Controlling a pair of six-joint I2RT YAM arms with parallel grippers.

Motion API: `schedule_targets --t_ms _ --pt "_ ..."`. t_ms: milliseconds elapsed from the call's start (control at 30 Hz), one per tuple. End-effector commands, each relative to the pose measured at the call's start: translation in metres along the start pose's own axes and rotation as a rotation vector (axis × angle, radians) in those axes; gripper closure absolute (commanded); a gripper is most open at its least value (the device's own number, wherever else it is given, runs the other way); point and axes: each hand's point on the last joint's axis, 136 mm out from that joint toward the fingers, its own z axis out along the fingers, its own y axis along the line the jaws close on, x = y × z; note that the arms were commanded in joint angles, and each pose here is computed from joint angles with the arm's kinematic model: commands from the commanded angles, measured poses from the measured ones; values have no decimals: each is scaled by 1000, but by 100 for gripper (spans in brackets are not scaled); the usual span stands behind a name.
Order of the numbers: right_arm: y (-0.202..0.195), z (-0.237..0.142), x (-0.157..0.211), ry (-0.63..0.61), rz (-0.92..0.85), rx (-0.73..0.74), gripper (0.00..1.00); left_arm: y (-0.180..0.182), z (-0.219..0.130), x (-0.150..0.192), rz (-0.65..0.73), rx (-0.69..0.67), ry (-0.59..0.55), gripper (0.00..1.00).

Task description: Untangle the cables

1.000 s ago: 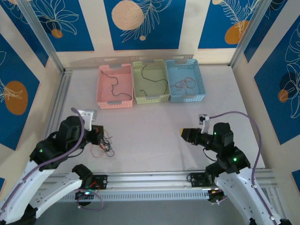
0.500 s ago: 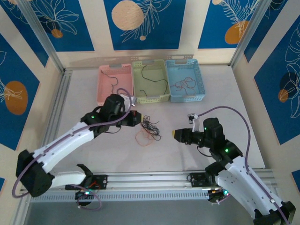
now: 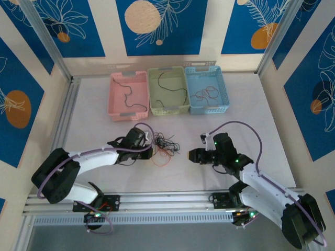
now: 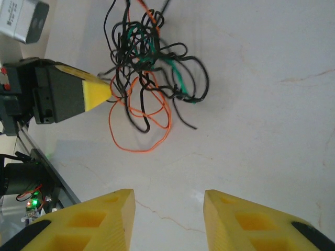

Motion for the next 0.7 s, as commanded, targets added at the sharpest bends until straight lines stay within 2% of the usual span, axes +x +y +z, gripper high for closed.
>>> schedule_targets --t_ms 0,267,433,667 --pt "24 5 -23 -38 -85 -74 58 -1 4 -8 -19 23 -77 100" --pt "47 31 -15 63 -167 -115 55 2 8 -8 -23 15 -78 100" --pt "52 47 -4 117 -249 -62 56 3 11 -7 -22 12 -71 100" --pt "50 62 -5 150 -249 -35 57 3 10 -7 -22 10 -74 100"
